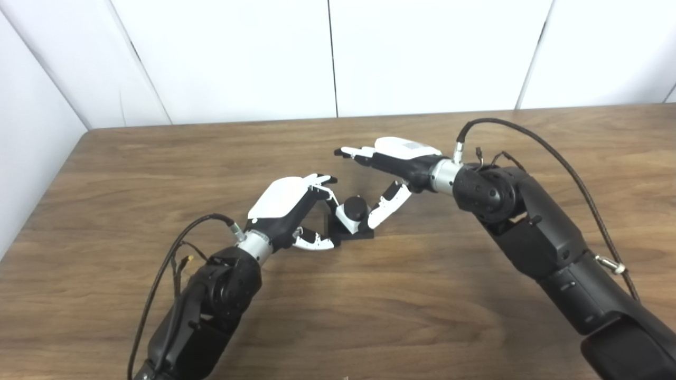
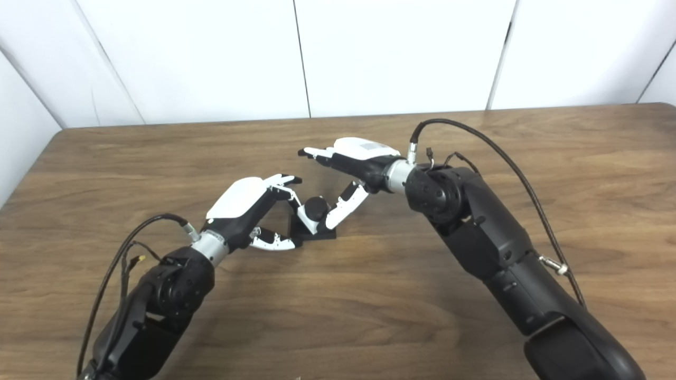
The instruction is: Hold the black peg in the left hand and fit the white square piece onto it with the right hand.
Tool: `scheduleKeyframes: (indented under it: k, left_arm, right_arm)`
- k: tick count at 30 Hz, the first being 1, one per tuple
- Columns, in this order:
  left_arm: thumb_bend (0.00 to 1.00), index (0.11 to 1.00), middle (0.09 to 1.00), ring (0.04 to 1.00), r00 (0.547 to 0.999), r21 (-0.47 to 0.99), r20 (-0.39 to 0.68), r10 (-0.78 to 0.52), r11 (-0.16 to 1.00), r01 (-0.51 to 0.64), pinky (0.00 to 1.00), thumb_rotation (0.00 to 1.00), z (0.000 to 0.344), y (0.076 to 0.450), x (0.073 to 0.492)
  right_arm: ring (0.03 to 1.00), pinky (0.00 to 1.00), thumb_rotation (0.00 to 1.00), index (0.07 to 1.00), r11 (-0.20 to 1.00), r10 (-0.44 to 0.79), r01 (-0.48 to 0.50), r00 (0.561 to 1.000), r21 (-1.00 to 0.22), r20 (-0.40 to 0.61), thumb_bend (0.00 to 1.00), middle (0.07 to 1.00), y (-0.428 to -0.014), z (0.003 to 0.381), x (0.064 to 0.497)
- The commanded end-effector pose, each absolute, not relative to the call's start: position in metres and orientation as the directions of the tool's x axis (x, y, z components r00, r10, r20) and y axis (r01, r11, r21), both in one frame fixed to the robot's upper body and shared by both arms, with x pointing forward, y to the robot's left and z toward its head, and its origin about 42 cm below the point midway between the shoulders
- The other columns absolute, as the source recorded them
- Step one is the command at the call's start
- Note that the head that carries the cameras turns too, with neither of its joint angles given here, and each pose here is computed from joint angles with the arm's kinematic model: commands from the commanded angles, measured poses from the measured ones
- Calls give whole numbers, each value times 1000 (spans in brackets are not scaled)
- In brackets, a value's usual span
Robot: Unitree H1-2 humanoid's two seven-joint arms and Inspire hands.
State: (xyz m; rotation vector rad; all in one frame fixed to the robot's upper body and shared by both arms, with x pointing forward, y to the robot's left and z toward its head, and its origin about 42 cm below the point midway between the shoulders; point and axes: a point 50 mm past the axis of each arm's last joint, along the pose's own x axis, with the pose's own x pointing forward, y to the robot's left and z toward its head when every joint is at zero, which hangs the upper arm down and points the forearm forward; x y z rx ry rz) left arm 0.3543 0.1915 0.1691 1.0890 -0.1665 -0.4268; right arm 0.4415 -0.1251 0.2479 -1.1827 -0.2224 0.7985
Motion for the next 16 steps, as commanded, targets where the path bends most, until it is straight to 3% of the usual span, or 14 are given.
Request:
scheduleKeyframes:
  k: [1, 9, 16]
  left_arm:
    - [520, 495, 921, 961, 905, 893, -136, -402, 347, 288, 933, 82, 163, 199, 355]
    - [520, 495, 917, 959, 908, 894, -129, -399, 350, 281, 934, 81, 162, 202, 356]
    - [520, 495, 905, 945, 916, 918, -114, -385, 311, 245, 908, 82, 162, 206, 358]
  right_arm:
    - [991, 991, 439, 1000, 194, 654, -349, 742, -917, -144, 1000, 969, -130, 287, 450]
    - [955, 863, 386, 959, 303, 619, -287, 784, -909, -41, 863, 940, -154, 296, 451]
    - [923, 815, 371, 936, 333, 572, -255, 820, -908, -20, 832, 902, -177, 293, 451]
